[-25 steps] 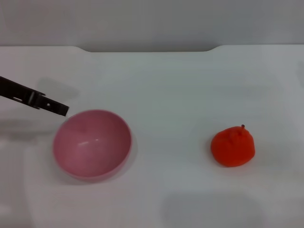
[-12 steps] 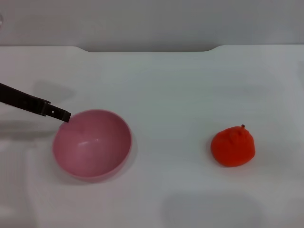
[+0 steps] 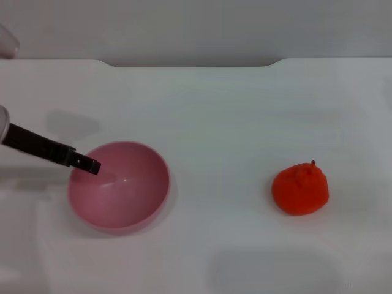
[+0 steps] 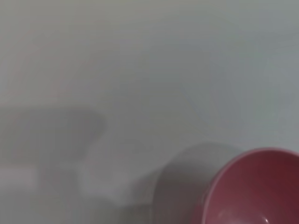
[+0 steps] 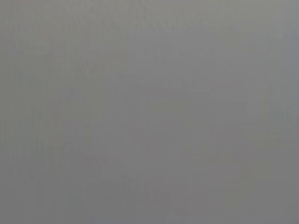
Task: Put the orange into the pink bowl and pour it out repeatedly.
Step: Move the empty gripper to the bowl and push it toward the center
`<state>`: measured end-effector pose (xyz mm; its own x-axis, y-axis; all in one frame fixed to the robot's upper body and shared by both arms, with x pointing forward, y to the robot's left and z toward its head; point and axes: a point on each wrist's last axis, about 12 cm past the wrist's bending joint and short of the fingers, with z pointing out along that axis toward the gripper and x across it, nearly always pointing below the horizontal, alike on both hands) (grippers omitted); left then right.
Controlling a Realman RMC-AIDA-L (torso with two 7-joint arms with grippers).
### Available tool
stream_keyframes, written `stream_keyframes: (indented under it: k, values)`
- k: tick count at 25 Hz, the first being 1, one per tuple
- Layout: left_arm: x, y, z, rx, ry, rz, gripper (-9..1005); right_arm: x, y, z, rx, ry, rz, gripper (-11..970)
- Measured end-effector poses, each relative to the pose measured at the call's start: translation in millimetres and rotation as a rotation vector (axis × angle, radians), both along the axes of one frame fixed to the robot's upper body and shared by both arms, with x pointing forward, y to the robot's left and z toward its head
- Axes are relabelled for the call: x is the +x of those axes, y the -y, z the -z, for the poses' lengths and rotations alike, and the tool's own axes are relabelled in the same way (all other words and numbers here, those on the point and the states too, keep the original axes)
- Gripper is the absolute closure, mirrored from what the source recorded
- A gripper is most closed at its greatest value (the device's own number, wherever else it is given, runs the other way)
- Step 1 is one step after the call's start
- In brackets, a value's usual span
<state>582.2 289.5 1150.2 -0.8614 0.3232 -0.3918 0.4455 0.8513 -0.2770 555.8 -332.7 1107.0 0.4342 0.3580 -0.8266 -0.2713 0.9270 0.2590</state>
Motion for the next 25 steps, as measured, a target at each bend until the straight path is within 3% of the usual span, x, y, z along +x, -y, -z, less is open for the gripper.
stream_keyframes:
  k: [25]
  values:
    - [-4.2, 7, 22.3, 0.044, -0.056, -0.002, 291, -0.5, 1, 0.0, -0.001, 0.000, 0.001, 270]
